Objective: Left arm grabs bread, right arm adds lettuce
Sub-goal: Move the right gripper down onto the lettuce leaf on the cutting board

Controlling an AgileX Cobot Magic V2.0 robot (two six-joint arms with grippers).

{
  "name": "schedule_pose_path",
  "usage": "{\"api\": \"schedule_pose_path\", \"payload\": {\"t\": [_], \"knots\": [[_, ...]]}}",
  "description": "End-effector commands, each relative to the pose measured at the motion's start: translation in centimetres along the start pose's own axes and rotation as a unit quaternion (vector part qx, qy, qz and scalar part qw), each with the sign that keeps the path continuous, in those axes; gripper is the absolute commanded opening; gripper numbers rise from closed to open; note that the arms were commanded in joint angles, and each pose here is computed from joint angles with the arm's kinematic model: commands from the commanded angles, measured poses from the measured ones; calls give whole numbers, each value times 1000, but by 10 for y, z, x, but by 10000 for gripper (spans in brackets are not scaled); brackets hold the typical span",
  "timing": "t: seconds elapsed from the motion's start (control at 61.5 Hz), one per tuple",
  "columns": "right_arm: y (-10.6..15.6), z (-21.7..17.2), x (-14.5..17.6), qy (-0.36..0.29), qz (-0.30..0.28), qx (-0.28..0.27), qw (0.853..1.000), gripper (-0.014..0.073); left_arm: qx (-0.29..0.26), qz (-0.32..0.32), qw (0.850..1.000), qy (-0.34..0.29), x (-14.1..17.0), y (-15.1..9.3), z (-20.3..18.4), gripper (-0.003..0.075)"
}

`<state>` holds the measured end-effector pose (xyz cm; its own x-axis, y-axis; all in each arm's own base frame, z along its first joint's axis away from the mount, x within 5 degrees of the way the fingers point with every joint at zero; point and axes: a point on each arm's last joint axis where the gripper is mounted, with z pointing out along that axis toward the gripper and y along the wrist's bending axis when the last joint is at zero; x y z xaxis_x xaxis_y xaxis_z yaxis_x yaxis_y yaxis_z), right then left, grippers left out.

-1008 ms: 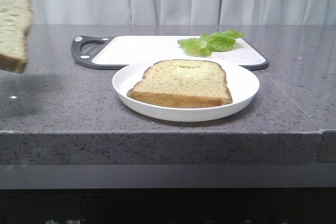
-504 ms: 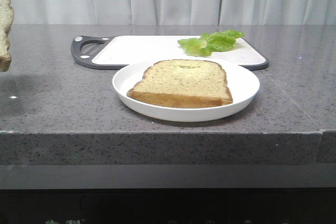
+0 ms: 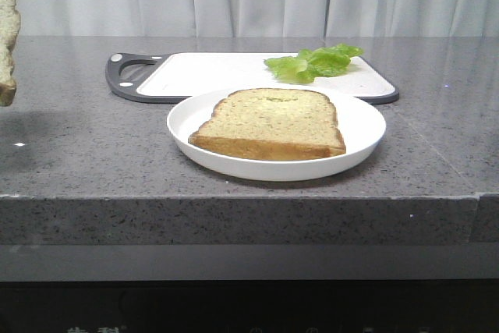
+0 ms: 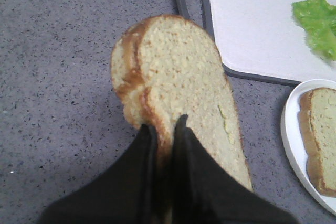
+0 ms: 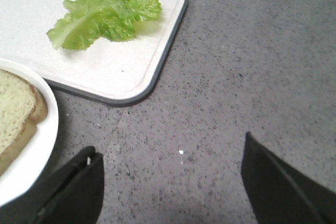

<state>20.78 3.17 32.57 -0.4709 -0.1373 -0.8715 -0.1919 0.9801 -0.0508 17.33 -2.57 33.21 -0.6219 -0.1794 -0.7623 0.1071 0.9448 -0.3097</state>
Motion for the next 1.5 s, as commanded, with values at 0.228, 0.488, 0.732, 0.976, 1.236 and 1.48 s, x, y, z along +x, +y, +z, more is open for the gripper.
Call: {"api": "schedule_pose_path", "payload": {"t": [0.228,0.488,0.732,0.976,1.236,1.48], "knots": [[8,72,-82,38,-39,-32,998,559,5,-5,999,-52,-14,-4,-8,-19],[11,136,-118,95,-55,-57,992,559,5,-5,999,-52,-14,-4,-8,-19],[18,191,-128,136,-60,-95,984,559,5,-5,999,-52,-14,-4,-8,-19],[20,226,-129,159,-70,-106,979,559,5,-5,999,-52,-14,-4,-8,-19],[21,240,-123,169,-76,-109,977,559,5,-5,999,-52,-14,-4,-8,-19],[21,240,-121,180,-78,-112,974,265,5,-5,999,-52,-14,-4,-8,-19]]}}
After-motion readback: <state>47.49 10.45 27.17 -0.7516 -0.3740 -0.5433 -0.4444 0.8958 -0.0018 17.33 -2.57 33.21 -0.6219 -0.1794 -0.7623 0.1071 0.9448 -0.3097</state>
